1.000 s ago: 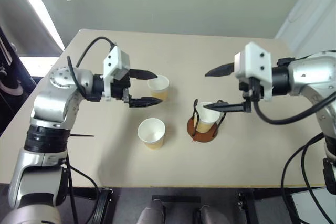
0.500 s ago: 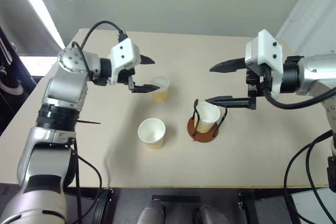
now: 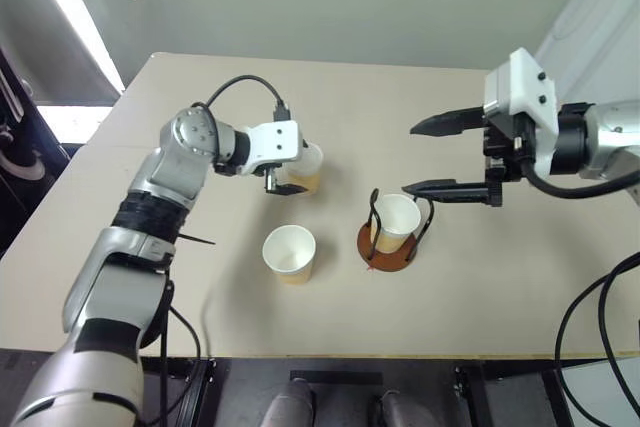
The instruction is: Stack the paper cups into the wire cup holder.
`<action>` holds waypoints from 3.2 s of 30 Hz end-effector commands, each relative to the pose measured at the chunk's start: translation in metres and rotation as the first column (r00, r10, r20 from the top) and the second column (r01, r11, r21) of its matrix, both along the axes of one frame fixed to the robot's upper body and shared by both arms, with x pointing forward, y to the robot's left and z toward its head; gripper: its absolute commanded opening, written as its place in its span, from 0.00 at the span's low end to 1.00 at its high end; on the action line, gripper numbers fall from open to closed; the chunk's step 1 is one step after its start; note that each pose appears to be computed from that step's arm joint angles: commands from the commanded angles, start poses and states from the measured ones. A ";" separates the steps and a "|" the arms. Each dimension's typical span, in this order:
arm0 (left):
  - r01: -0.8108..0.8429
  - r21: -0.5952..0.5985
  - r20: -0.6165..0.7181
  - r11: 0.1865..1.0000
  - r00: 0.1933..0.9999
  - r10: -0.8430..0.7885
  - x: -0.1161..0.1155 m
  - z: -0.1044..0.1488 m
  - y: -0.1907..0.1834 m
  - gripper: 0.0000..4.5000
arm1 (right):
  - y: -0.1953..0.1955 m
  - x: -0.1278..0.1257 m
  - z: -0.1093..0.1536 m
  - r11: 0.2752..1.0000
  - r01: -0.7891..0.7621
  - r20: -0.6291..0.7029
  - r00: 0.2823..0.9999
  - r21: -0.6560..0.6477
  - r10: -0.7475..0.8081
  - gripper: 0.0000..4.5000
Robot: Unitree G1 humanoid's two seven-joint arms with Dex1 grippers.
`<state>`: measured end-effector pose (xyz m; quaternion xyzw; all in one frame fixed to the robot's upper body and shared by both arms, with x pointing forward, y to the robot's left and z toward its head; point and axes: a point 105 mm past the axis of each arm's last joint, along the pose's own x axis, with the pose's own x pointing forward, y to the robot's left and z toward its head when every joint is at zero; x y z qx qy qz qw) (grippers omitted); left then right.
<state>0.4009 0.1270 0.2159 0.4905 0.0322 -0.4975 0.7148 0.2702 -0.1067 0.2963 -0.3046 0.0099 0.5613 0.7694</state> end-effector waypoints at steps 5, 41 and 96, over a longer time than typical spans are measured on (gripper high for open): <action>0.024 0.038 0.055 0.999 0.998 -0.026 0.006 0.007 -0.006 1.00 | -0.004 -0.005 0.012 1.000 0.001 0.052 0.999 0.009 -0.002 0.91; 0.102 -0.004 -0.077 0.995 0.992 -0.102 0.002 0.000 -0.016 0.01 | -0.031 0.007 0.025 0.998 0.051 0.053 0.997 0.048 -0.054 0.92; 0.630 -0.134 -0.285 0.765 0.715 -0.638 -0.095 0.059 -0.125 0.01 | -0.064 -0.021 -0.001 0.978 0.199 -0.027 0.979 -0.058 -0.201 0.92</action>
